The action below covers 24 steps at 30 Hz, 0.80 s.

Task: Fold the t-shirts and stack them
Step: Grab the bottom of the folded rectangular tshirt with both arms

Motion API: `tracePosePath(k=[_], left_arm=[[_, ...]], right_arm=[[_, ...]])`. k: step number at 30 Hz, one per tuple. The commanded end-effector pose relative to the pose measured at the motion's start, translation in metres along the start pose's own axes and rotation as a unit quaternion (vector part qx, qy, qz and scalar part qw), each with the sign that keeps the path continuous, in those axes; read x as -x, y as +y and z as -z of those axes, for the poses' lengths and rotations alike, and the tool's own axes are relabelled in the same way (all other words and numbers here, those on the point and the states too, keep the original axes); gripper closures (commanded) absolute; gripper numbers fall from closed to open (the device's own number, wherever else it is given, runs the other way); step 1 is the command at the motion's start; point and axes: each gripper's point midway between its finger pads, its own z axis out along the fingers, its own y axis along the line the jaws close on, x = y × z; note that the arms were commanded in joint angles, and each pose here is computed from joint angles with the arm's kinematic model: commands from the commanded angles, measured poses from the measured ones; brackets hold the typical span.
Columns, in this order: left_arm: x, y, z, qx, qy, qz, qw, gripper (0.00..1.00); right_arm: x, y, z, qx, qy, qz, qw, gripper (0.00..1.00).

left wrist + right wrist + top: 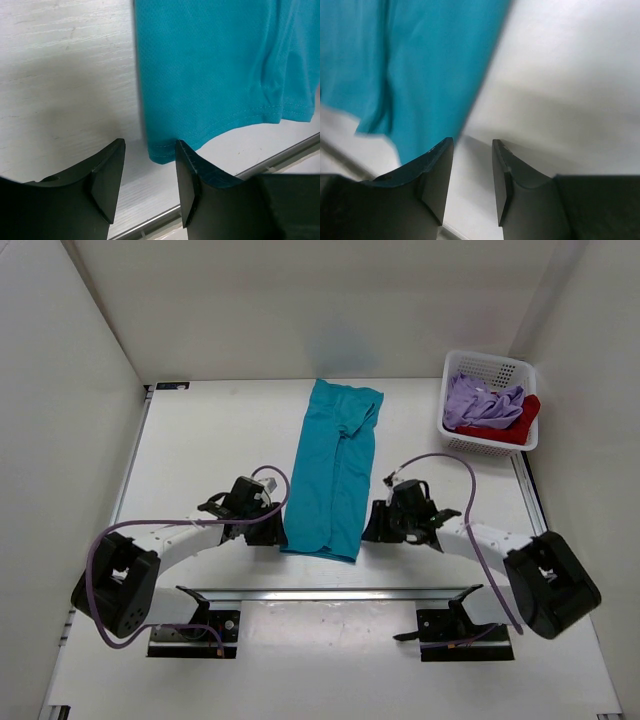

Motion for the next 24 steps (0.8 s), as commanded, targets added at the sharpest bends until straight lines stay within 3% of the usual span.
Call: tracePosePath(k=[1, 5, 9, 15, 18, 21, 24], left_arm=[[0.002, -0.001, -0.002, -0.009, -0.011, 0.001, 1.000, 0.44], [0.004, -0.004, -0.007, -0.019, -0.015, 0.010, 1.000, 0.44], [0.003, -0.010, -0.010, -0.029, -0.016, 0.011, 0.999, 0.45], [0.004, -0.013, -0.013, -0.038, -0.014, 0.021, 0.999, 0.80], [0.002, -0.017, -0.013, -0.040, -0.011, 0.016, 0.999, 0.92], [-0.006, -0.017, -0.009, -0.038, -0.001, 0.009, 0.999, 1.00], [-0.028, -0.019, 0.000, -0.049, 0.027, 0.007, 0.998, 1.00]], right_arm=[[-0.031, 0.011, 0.006, 0.002, 0.003, -0.016, 1.000, 0.65], [-0.066, 0.017, 0.006, 0.017, 0.024, -0.038, 0.999, 0.62], [-0.066, 0.025, 0.004, 0.036, 0.012, -0.043, 0.998, 0.61], [-0.064, 0.036, -0.002, 0.060, 0.022, -0.047, 0.997, 0.71], [-0.068, 0.046, 0.000, 0.090, 0.030, -0.052, 0.994, 0.87], [-0.073, 0.040, 0.002, 0.076, 0.027, -0.052, 0.995, 1.00], [-0.087, 0.036, 0.011, 0.061, 0.040, -0.047, 0.996, 1.00]])
